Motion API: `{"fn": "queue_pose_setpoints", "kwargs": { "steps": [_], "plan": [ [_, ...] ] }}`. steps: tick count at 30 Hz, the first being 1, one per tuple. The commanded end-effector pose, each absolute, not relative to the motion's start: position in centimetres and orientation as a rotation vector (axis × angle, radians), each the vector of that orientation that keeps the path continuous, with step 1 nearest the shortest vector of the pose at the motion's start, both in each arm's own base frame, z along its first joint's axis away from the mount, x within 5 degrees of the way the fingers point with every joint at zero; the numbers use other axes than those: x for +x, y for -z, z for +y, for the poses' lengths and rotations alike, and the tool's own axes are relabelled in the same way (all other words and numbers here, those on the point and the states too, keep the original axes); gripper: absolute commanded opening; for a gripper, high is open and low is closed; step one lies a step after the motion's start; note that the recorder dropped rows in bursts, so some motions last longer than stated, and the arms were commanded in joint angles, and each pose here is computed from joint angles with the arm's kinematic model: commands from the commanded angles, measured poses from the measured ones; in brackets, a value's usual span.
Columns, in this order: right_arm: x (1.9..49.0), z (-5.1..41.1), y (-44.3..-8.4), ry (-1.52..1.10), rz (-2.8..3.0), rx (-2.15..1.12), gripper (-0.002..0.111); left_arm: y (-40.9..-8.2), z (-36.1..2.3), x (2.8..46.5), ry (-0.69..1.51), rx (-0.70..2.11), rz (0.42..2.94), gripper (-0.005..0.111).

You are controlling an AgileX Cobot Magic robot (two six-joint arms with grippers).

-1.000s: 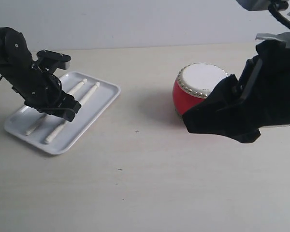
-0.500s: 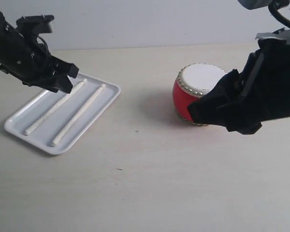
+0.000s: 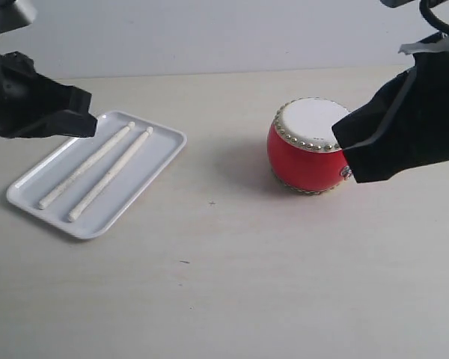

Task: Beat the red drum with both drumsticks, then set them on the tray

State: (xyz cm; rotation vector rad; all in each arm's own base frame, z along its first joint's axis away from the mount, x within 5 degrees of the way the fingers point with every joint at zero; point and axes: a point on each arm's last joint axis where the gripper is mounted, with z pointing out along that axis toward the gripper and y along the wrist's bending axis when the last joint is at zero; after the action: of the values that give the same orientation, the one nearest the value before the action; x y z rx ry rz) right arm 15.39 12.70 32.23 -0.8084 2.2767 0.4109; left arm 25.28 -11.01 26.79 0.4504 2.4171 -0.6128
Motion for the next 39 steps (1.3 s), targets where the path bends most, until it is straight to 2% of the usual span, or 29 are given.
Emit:
{"fn": "queue_pose_setpoints", "kwargs": {
  "steps": [1, 8, 18, 24, 30, 39],
  "plan": [
    [15.6, 12.7, -32.8, -0.408, 2.209, -0.791, 0.000, -28.2, -9.7, 21.8, 0.582, 0.414, 2.257, 0.000],
    [15.7, 13.0, -33.0, -0.469, 2.208, -0.724, 0.000, -29.1, -8.3, 17.5, 0.563, 0.419, 2.142, 0.000],
    [15.7, 13.3, -33.3, -0.547, 2.196, -0.666, 0.000, -29.2, -7.9, 14.7, 0.615, 0.456, 2.124, 0.000],
    [15.8, 13.4, -33.5, -0.551, 2.173, -0.655, 0.000, -29.8, -8.8, 13.3, 0.839, 0.441, 2.127, 0.000],
    [15.8, 13.4, -33.5, -0.551, 2.173, -0.655, 0.000, -31.3, -10.4, 11.4, 1.120, 0.673, 1.947, 0.000],
    [15.8, 13.4, -33.5, -0.551, 2.173, -0.655, 0.000, -31.1, -10.5, 11.0, 1.114, 0.749, 1.946, 0.000]
  ]
}}
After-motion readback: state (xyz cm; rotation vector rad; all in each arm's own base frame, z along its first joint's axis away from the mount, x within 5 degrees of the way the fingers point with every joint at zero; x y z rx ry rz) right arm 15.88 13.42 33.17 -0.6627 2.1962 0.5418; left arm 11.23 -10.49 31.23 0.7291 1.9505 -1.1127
